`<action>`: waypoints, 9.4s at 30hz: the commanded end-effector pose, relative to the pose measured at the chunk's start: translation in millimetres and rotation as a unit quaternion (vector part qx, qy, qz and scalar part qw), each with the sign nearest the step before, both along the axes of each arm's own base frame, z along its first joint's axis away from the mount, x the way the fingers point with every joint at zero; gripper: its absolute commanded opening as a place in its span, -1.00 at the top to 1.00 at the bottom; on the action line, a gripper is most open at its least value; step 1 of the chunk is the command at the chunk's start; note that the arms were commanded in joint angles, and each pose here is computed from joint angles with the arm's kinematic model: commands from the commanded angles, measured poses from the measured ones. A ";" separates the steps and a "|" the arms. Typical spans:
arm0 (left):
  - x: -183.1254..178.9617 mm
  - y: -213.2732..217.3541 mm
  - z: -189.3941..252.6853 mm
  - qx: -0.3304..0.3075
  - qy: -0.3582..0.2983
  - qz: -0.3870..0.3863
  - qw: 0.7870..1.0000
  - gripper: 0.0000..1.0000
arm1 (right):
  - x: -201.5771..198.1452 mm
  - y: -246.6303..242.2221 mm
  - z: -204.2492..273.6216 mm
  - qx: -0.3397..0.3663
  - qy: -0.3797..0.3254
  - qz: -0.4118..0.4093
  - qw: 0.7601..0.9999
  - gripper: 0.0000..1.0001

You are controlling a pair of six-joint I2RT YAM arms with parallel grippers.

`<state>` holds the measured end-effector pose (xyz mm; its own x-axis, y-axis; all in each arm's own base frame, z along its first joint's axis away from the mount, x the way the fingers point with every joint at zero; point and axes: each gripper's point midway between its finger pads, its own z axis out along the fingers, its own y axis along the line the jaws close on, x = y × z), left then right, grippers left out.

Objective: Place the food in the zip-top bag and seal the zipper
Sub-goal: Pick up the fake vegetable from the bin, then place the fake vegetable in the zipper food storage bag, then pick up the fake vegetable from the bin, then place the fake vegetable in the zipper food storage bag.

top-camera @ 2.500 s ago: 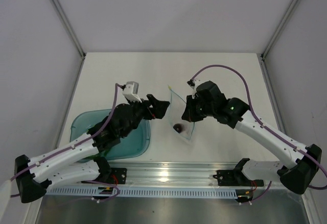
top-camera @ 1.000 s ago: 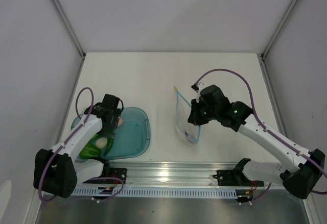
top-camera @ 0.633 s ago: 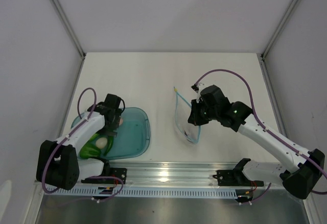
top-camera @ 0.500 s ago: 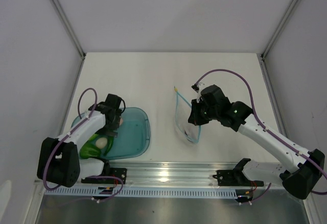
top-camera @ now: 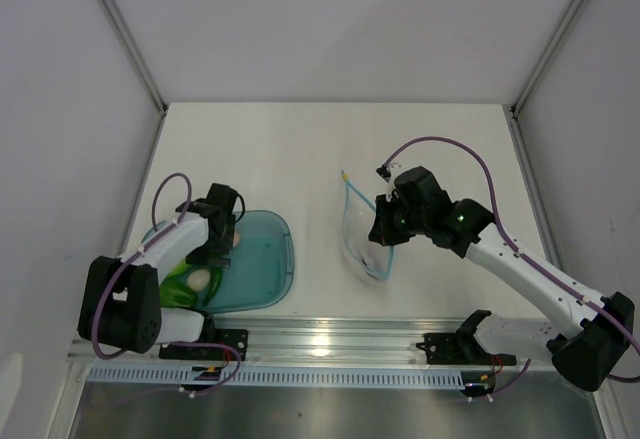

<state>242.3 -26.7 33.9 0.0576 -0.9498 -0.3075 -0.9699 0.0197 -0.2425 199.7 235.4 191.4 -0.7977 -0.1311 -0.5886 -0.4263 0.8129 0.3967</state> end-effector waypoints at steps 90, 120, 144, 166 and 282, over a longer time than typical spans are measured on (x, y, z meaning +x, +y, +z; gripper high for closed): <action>-37.3 -311.3 259.7 0.093 -0.467 -0.726 0.496 -0.94 | 8.5 5.9 9.4 0.015 -0.005 -0.011 1.000 1.00; -8.8 -49.0 169.1 0.130 -0.251 -0.376 0.883 -0.99 | 2.8 1.7 1.2 0.013 -0.004 -0.004 1.000 1.00; -11.7 33.8 51.3 0.126 -0.061 -0.185 0.973 -0.99 | -6.3 1.1 -1.3 0.022 -0.005 0.017 1.000 1.00; 6.3 22.2 -5.1 0.086 -0.015 -0.213 0.973 -0.96 | -6.6 0.1 -0.6 0.024 -0.004 0.017 1.000 1.00; -110.1 -267.5 377.9 -0.101 -0.782 -0.522 0.326 0.99 | -18.9 14.9 -1.7 0.013 0.044 0.038 0.998 1.00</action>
